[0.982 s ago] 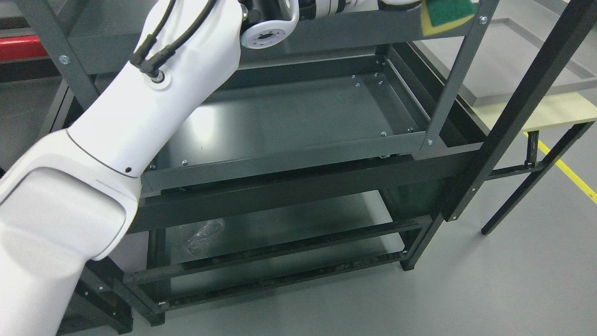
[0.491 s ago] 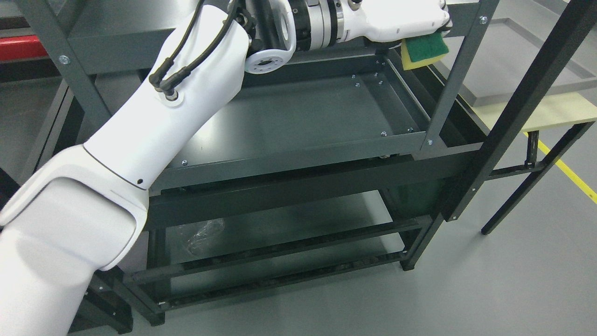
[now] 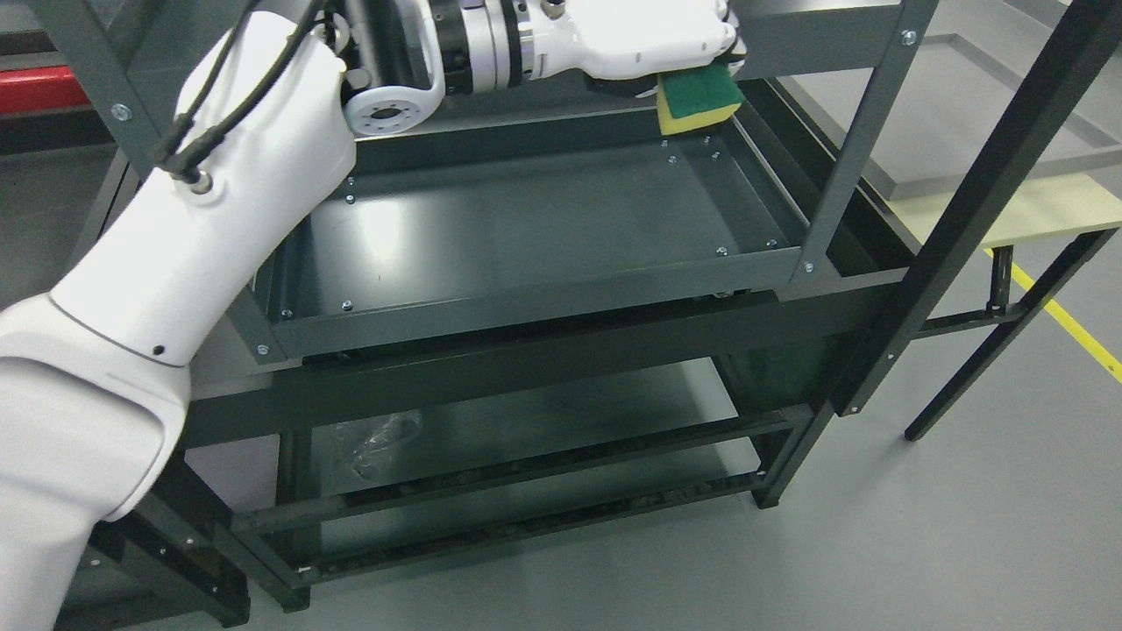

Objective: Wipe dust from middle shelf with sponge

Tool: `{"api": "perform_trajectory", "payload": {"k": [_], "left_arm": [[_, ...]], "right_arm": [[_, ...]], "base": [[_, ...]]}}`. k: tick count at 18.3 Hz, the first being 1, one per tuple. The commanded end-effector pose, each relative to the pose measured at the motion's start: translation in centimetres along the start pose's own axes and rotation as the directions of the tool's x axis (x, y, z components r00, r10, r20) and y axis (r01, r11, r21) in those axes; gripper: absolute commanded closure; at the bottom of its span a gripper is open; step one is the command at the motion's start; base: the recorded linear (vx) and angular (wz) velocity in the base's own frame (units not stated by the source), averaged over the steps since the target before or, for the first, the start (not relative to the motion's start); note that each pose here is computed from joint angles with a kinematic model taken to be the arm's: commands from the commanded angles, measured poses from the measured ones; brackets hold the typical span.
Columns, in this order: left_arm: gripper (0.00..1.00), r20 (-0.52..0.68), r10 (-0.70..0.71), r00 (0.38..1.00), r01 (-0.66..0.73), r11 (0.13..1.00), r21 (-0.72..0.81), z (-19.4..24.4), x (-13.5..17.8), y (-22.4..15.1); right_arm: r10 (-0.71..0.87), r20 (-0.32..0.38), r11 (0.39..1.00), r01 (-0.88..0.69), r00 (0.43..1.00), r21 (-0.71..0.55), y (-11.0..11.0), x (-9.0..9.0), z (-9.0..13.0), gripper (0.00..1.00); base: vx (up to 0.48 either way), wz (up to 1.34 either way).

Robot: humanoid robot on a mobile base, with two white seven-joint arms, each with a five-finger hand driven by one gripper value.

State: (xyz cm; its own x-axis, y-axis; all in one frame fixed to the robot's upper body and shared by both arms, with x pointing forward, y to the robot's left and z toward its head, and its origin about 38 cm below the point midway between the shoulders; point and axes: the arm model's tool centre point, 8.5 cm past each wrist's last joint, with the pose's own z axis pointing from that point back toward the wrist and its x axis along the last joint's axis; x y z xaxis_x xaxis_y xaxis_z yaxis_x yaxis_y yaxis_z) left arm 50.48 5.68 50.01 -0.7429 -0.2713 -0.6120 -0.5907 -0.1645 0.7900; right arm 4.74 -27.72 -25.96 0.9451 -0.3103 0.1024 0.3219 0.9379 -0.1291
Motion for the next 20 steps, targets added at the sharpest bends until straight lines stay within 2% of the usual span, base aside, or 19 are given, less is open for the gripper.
{"api": "perform_trajectory", "payload": {"k": [1,4,9,11,13,16,18,20], "left_arm": [[1.0,-0.072,-0.044,0.996,0.045,0.999,0.014,13.0,-1.8,3.1],[1.0,-0.077,-0.016,0.997,0.016,1.0,0.003,17.2,-1.1,3.0],[1.0,-0.22,0.0,0.976,-0.007,1.0,-0.029,24.7,-2.6,3.3],[1.0,-0.225,0.042,0.973,-0.036,0.999,0.032,25.2,-2.6,3.7],[1.0,-0.166,0.124,0.978,-0.098,0.983,0.157,23.5,-1.9,4.4],[1.0,0.061,0.312,0.948,-0.313,0.885,0.345,16.1,2.4,2.1],[1.0,0.226,0.425,0.876,-0.481,0.8,0.359,10.7,7.5,-0.9],[1.0,0.331,0.527,0.782,-0.619,0.716,0.323,6.9,12.8,-4.3]], "right_arm": [[0.003,-0.05,1.0,-0.004,0.999,-0.015,-1.0,0.2,-0.1,0.0],[0.003,-0.05,1.0,-0.004,0.999,-0.015,-1.0,0.2,-0.1,0.0],[0.003,-0.05,1.0,-0.004,0.999,-0.015,-1.0,0.2,-0.1,0.0],[0.003,-0.05,1.0,-0.004,0.999,-0.015,-1.0,0.2,-0.1,0.0],[0.003,-0.05,1.0,-0.004,0.999,-0.015,-1.0,0.2,-0.1,0.0],[0.003,-0.05,1.0,-0.004,0.999,-0.015,-1.0,0.2,-0.1,0.0],[0.003,-0.05,1.0,-0.004,0.999,-0.017,-1.0,0.2,-0.1,0.0],[0.003,-0.05,1.0,-0.004,0.999,-0.015,-1.0,0.2,-0.1,0.0]], "base": [[0.0,0.0],[0.0,0.0],[0.0,0.0],[0.0,0.0],[0.0,0.0],[0.0,0.0],[0.0,0.0],[0.0,0.0]]}}
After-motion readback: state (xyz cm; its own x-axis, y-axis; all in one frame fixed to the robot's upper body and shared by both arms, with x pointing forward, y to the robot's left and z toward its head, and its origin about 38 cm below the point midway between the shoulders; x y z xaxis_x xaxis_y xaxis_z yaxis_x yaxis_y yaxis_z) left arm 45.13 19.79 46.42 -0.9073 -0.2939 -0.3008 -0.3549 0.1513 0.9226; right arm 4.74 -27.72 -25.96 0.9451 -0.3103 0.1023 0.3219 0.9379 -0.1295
